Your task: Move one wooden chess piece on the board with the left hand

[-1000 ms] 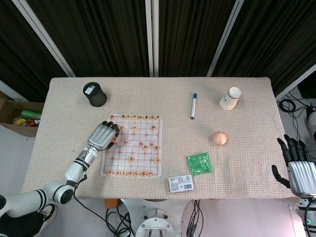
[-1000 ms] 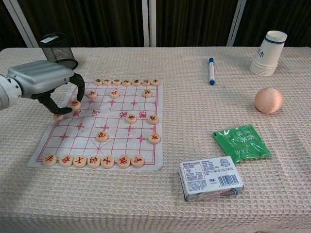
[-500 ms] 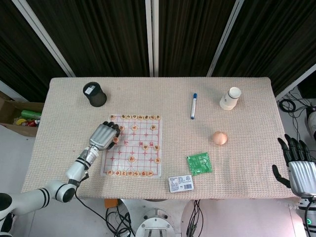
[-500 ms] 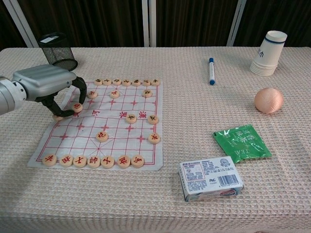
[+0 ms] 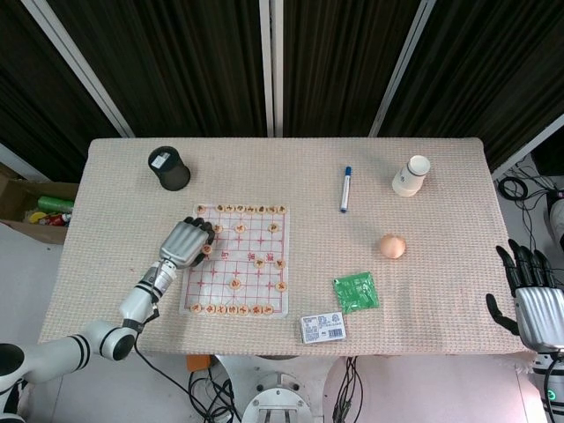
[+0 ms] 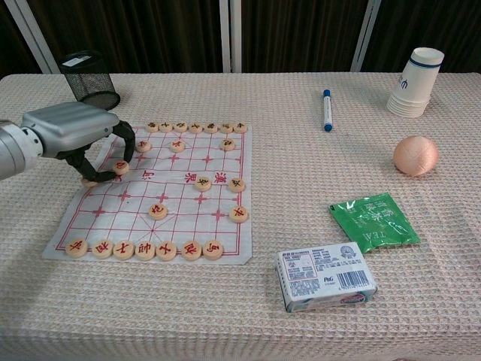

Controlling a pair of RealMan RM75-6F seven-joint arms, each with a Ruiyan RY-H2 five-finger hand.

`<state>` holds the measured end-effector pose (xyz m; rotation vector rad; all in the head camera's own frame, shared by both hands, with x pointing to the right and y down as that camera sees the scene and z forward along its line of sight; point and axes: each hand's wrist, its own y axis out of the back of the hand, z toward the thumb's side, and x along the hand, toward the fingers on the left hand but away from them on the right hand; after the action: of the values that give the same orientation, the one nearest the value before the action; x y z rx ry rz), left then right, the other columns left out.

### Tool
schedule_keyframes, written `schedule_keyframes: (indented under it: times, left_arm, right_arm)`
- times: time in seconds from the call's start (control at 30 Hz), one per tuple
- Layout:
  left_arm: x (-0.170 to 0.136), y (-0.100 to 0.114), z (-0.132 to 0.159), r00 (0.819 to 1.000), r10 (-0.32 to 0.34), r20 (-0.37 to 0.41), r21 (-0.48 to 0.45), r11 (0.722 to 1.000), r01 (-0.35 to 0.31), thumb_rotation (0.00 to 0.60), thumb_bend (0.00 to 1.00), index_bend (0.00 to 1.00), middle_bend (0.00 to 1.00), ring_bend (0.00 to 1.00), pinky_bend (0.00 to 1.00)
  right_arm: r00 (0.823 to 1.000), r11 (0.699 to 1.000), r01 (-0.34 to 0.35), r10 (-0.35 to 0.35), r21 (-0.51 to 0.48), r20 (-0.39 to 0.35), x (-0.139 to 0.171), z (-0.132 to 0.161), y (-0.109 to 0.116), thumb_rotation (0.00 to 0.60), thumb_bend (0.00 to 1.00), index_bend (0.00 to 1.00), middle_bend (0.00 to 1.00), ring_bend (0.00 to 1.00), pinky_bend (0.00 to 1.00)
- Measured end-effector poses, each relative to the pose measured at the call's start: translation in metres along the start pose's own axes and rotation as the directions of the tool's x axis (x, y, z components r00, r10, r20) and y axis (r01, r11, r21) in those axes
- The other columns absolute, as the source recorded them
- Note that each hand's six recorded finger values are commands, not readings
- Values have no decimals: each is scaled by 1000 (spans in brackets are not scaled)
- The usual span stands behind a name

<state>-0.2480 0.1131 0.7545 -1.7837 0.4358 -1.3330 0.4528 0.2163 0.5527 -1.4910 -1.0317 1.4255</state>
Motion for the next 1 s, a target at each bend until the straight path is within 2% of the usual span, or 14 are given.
schedule_keyframes:
  times: [0.23, 0.4, 0.5, 0.67, 0.73, 0.77, 0.8, 0.83, 0.93, 1.0]
  left_arm:
    - [-2, 3, -3, 1000, 7, -7, 8, 1000, -7, 600, 337, 341, 290, 229, 281]
    - [-9, 7, -5, 1000, 18, -12, 12, 1000, -18, 600, 337, 335, 290, 229, 281]
    - [-19, 13, -7, 999, 43, -12, 14, 999, -43, 600, 337, 335, 290, 229, 280]
    - [-50, 31, -15, 991, 134, -27, 24, 991, -134, 594, 289, 312, 290, 229, 279]
    - [-68, 37, -21, 981, 188, -38, 38, 982, -186, 488, 253, 268, 278, 203, 273]
    - [-76, 39, -24, 977, 210, -44, 47, 977, -208, 406, 239, 240, 250, 172, 265]
    - [-86, 40, -28, 972, 230, -51, 57, 972, -227, 361, 229, 218, 224, 148, 259]
    - [-101, 39, -33, 966, 252, -63, 71, 966, -247, 289, 214, 182, 175, 112, 248]
    - [-138, 32, -46, 953, 286, -103, 88, 957, -277, 157, 197, 134, 124, 85, 233]
    - [-160, 27, -53, 945, 299, -129, 80, 953, -291, 120, 191, 127, 123, 85, 231]
  right_arm:
    - [1000, 1000, 2, -2, -2, -1, 0, 0, 1, 600, 342, 14, 0, 0, 42]
    - [1000, 1000, 1, -1, -5, -4, 1, 0, 1, 600, 342, 14, 0, 0, 42]
    - [1000, 1000, 1, -1, -6, -5, 1, 0, 2, 600, 341, 14, 0, 0, 42]
    - [1000, 1000, 4, -4, -5, -6, 2, 0, 2, 600, 342, 14, 0, 0, 42]
    - [1000, 1000, 3, -3, -2, -7, 2, 1, 2, 600, 342, 14, 0, 0, 42]
    - [1000, 1000, 2, -2, 1, -8, 2, 1, 1, 600, 341, 14, 0, 0, 42]
    - [1000, 1000, 0, 0, 4, -9, 2, 1, 1, 600, 341, 14, 0, 0, 42]
    - [1000, 1000, -1, 2, 8, -11, 2, 2, 0, 600, 341, 14, 0, 0, 42]
    - [1000, 1000, -5, 6, 20, -14, 2, 3, -2, 600, 341, 15, 0, 0, 35]
    - [1000, 1000, -5, 6, 29, -17, 2, 4, -3, 600, 341, 15, 0, 0, 15]
